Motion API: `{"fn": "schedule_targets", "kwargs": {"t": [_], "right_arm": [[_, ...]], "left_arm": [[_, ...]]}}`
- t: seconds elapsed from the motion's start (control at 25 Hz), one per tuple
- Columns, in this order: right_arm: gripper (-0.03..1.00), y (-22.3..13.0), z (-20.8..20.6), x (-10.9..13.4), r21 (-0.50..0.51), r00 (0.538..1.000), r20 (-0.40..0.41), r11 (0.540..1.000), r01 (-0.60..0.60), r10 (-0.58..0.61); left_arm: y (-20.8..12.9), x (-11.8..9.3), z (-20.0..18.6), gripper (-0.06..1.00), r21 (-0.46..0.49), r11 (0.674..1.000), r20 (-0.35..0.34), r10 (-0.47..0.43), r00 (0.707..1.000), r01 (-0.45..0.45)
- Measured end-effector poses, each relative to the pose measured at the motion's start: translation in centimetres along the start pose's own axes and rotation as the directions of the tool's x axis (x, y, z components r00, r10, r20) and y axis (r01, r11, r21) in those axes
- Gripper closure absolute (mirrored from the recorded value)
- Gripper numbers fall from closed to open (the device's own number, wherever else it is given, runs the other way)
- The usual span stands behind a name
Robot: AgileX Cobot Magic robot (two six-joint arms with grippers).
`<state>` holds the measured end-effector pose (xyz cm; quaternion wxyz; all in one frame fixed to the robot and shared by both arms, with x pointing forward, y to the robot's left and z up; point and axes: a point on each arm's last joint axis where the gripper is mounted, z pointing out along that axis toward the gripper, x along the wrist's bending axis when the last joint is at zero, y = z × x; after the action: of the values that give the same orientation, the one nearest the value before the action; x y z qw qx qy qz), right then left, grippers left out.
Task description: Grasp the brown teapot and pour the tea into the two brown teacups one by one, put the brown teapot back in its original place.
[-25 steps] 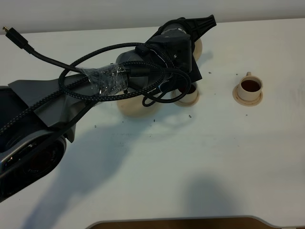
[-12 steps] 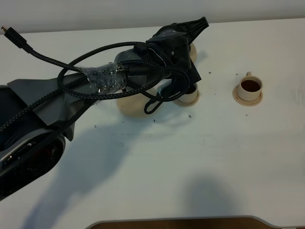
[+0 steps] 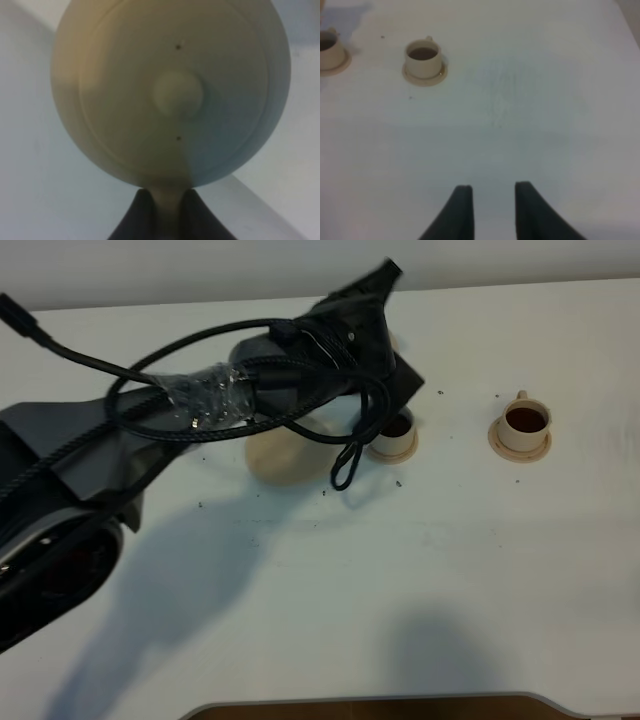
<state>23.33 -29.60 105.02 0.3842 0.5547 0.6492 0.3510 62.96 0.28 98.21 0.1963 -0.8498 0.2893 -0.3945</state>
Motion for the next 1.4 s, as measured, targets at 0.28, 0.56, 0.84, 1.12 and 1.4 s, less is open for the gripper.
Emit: {"fn": "schedule_targets", "kwargs": {"t": [0.28, 0.56, 0.84, 1.12, 1.4], "right_arm": [[0.74, 0.0, 0.0, 0.0, 0.000, 1.000, 0.000, 1.000, 0.000, 0.000], [0.74, 0.0, 0.0, 0.0, 0.000, 1.000, 0.000, 1.000, 0.000, 0.000], [0.74, 0.0, 0.0, 0.0, 0.000, 1.000, 0.000, 1.000, 0.000, 0.000], [0.74, 0.0, 0.0, 0.0, 0.000, 1.000, 0.000, 1.000, 0.000, 0.000], [0.74, 0.0, 0.0, 0.0, 0.000, 1.000, 0.000, 1.000, 0.000, 0.000]], "left_arm": [[-1.4, -0.4, -2.5, 0.84, -0.010, 0.907, 0.153, -0.414, 0.897, 0.420], [-1.0, -2.0, -3.9, 0.84, 0.109, 0.710, 0.368, -0.679, 0.635, 0.696], [-0.2, -3.1, -4.6, 0.84, 0.238, 0.554, 0.473, -0.784, 0.403, 0.798], [0.9, -3.5, -5.2, 0.84, 0.309, 0.445, 0.555, -0.802, 0.221, 0.840], [2.3, -5.1, -4.5, 0.84, 0.302, 0.434, 0.593, -0.782, 0.189, 0.849]]}}
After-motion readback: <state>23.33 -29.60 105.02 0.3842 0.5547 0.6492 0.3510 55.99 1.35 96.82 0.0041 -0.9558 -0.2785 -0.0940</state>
